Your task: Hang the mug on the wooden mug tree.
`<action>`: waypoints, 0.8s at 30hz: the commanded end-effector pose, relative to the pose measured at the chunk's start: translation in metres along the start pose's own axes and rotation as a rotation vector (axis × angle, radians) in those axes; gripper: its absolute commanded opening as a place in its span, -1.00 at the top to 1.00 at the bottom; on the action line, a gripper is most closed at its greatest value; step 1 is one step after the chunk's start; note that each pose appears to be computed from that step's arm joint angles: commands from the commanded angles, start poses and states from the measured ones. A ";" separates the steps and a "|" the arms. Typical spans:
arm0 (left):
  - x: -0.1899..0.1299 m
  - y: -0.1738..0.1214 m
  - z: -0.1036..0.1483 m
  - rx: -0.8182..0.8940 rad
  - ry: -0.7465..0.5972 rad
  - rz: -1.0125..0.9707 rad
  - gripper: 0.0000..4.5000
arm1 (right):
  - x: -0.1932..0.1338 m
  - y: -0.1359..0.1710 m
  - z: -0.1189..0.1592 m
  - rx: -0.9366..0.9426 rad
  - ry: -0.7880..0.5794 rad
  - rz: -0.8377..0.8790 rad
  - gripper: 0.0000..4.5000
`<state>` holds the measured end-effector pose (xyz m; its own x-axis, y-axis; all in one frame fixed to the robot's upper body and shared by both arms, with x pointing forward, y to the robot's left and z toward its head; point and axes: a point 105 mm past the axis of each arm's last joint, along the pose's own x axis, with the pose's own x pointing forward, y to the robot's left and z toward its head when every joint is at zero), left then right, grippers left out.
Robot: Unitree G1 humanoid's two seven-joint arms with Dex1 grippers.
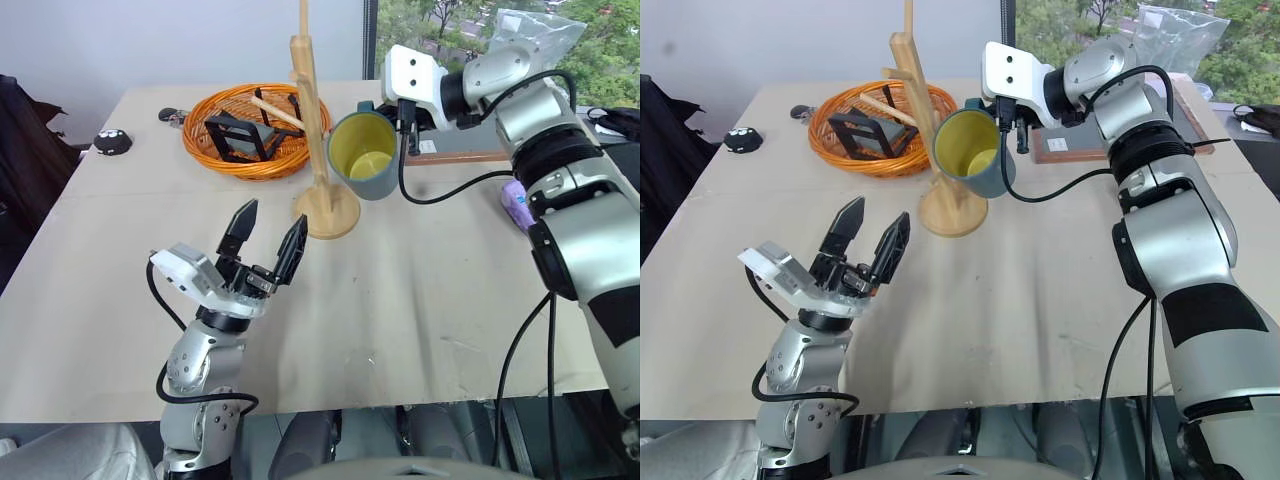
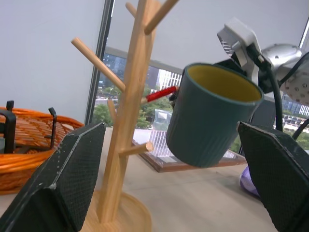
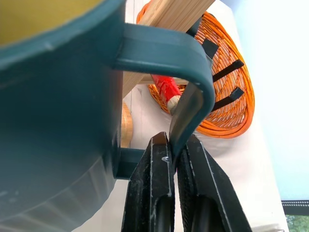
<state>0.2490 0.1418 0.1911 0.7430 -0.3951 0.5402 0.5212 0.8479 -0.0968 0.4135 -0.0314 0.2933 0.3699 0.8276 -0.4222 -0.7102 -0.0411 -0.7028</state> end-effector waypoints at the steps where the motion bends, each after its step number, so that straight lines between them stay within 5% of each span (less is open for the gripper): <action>1: 0.003 -0.011 0.014 0.036 -0.058 -0.040 -1.00 | -0.003 -0.012 0.021 -0.057 -0.037 -0.026 0.99; 24: -0.003 -0.010 0.011 0.050 -0.053 -0.038 -1.00 | -0.023 -0.026 -0.004 -0.011 0.127 -0.106 0.99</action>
<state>0.2430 0.1403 0.1891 0.7350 -0.3984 0.5486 0.5142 0.8550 -0.0680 0.4277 -0.0543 0.2880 0.4739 0.7355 -0.4842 -0.7175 0.0038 -0.6965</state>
